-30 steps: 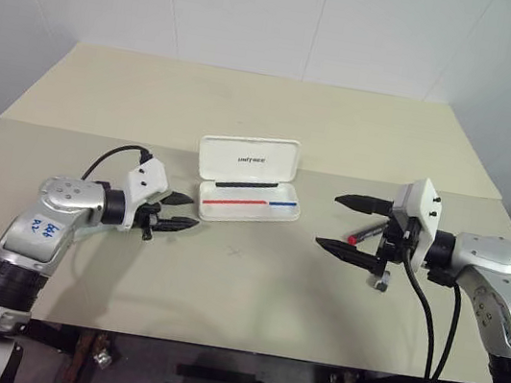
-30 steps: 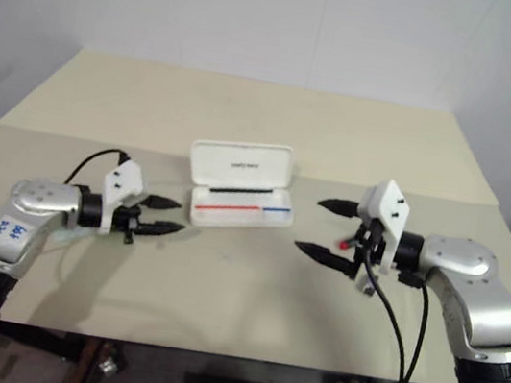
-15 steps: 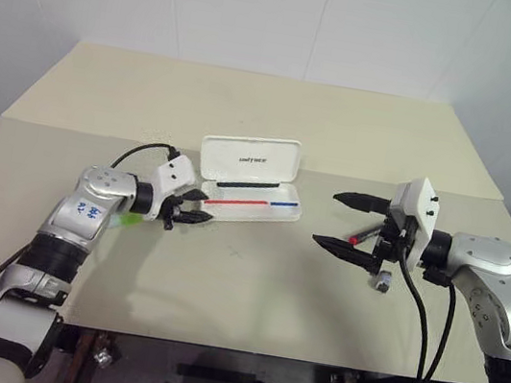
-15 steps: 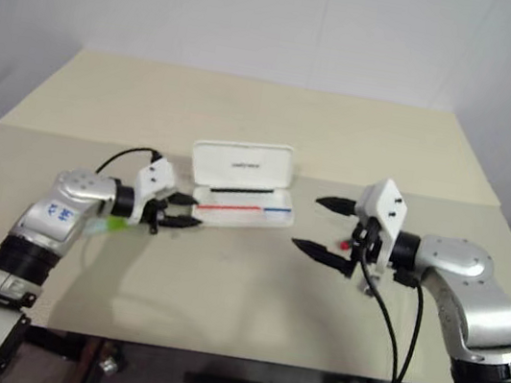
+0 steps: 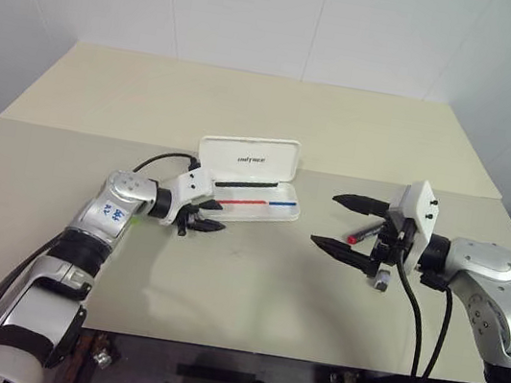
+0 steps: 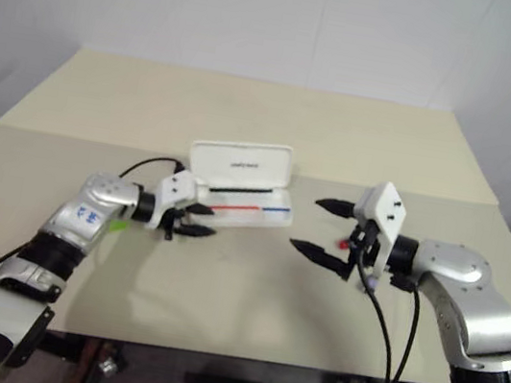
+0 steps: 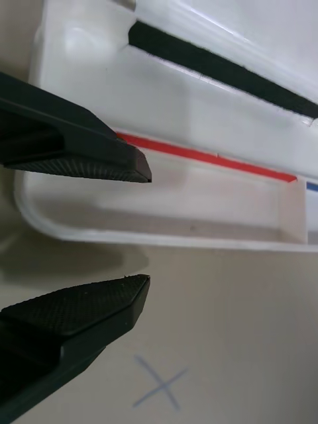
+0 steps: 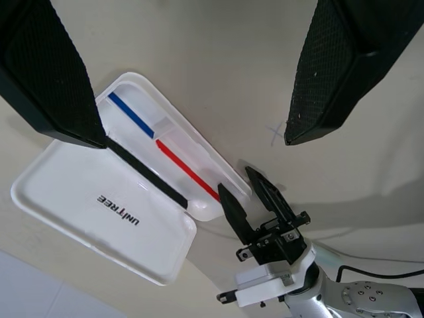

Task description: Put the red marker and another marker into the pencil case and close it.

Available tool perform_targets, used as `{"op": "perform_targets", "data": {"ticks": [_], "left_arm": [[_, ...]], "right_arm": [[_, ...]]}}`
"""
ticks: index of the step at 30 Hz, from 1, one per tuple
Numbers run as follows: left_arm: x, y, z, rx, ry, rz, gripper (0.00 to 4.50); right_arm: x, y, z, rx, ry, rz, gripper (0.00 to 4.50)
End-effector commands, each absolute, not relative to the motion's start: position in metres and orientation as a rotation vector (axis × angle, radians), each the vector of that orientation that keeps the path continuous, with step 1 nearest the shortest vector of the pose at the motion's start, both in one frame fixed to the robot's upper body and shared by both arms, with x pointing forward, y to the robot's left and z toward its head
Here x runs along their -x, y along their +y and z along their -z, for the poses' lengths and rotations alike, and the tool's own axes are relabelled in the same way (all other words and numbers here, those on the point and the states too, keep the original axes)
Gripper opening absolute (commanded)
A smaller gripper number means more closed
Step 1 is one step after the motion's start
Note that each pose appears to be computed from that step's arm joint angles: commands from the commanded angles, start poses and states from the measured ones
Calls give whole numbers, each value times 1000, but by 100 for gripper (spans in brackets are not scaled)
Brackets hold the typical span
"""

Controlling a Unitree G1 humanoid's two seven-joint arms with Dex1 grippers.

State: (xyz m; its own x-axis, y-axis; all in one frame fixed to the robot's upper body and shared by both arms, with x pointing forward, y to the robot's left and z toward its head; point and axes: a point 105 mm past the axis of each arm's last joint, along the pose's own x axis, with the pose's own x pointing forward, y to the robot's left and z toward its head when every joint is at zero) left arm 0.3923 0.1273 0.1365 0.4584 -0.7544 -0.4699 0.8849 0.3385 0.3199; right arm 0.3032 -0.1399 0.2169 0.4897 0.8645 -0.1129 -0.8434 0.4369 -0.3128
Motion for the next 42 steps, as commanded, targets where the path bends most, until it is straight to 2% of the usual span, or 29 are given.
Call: {"op": "perform_targets", "data": {"ticks": [1,5,11,13,19,25,31,42], "left_arm": [[-400,124,-143,-642,226,1065,228],[-404,121,-140,-646,239,1066,228],[-401,119,-135,-672,266,1106,42],[-400,118,-133,-674,271,1113,1],[-395,116,-131,-685,273,1138,0],[-388,114,-145,-750,207,1164,0],[-365,108,-158,-776,150,1217,0],[-325,88,-155,-786,117,1290,0]], "right_arm": [[-297,-140,-232,358,-133,-1052,450],[-297,-140,-233,357,-138,-1044,450],[-297,-141,-237,354,-146,-1036,450],[-297,-141,-237,354,-147,-1036,450],[-295,-145,-237,359,-133,-1052,450],[-299,-154,-233,377,-109,-1039,450],[-301,-160,-229,387,-87,-1031,450],[-295,-170,-225,392,-58,-1005,450]]}}
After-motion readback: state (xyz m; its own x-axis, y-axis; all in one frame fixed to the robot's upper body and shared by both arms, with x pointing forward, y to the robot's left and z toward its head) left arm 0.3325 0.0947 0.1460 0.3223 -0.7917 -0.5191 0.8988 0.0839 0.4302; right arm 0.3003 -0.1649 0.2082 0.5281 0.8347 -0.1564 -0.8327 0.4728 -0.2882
